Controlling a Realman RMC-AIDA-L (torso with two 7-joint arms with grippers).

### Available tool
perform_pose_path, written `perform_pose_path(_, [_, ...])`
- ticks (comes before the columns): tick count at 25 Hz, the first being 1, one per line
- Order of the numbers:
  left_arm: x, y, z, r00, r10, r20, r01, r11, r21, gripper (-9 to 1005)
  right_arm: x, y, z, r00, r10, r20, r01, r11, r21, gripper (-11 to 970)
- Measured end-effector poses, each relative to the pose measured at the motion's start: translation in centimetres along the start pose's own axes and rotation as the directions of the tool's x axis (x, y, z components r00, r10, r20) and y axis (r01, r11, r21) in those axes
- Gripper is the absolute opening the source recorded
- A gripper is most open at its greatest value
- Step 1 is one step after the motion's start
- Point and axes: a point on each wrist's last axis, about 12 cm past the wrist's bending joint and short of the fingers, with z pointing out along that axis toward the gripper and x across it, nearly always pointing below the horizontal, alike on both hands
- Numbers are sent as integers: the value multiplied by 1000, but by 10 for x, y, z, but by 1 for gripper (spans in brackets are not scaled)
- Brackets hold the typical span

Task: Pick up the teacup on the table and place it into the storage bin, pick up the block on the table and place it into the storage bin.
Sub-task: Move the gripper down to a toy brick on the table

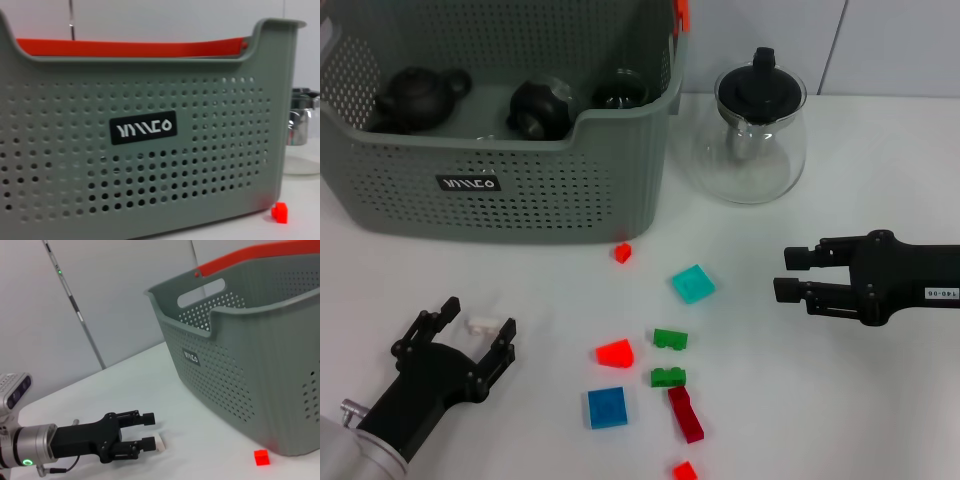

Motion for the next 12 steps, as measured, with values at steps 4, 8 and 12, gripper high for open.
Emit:
perform_pose_path(4, [2,-3,2,1000,0,-20,0,1000,-11,754,0,0,0,1000,0,0,0,1000,0,522])
perform_pose_path(8, [3,-6,5,1000,-8,-25,8,1000,-12,755,1,0,0,1000,1,-1,-1,1000,0,522])
perform_pose_path(12, [2,-7,6,1000,-14,-24,13,1000,-11,755,1,0,-1,1000,3,-2,-3,1000,0,522])
